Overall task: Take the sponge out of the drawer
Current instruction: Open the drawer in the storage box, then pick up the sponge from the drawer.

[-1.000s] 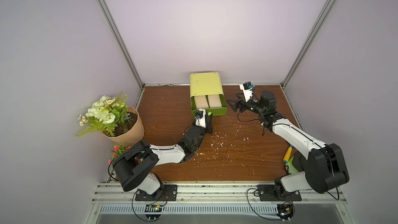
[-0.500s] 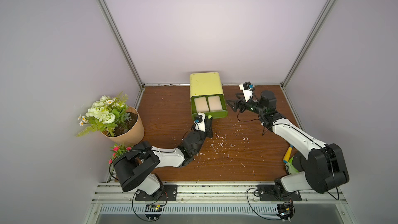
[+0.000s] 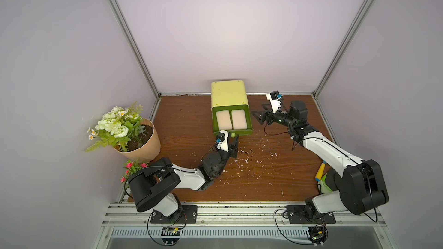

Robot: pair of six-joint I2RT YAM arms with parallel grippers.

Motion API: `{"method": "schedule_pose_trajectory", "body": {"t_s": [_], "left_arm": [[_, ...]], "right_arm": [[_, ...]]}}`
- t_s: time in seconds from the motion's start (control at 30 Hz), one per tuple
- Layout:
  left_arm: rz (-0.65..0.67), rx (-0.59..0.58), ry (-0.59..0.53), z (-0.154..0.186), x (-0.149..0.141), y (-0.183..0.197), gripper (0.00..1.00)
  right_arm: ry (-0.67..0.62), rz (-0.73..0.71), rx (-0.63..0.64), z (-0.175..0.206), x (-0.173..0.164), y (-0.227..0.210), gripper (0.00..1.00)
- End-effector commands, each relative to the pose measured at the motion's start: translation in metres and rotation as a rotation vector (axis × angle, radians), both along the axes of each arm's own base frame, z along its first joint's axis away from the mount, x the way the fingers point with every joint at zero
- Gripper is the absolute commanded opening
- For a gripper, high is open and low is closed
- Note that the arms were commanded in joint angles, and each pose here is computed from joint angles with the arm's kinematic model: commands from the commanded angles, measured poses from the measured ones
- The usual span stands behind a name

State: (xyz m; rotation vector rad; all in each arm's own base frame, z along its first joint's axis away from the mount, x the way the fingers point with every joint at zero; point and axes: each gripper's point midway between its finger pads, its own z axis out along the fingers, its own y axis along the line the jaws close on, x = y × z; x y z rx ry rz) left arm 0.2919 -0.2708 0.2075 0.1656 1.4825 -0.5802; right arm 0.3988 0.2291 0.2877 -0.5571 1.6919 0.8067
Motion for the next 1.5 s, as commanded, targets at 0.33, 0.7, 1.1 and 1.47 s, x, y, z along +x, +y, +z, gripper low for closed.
{"method": "schedule_pose_trajectory", "body": {"t_s": [0.33,0.7,1.1,1.47], "left_arm": [[0.017,-0.078,-0.075,0.03,-0.014,0.017,0.72],[0.039,-0.035,-0.116,0.065,-0.022,0.031,0.8],[0.06,0.118,-0.062,0.116,0.008,0.033,0.79],[0.053,0.259,0.131,0.104,0.053,0.005,0.73]], "right_arm": [[-0.069,0.02,0.048,0.044,-0.006,0.002,0.92],[-0.023,0.006,-0.01,0.04,-0.008,0.012,0.92],[0.047,-0.069,-0.135,0.034,-0.012,0.017,0.91],[0.033,-0.206,-0.177,0.036,-0.003,-0.005,0.94]]}}
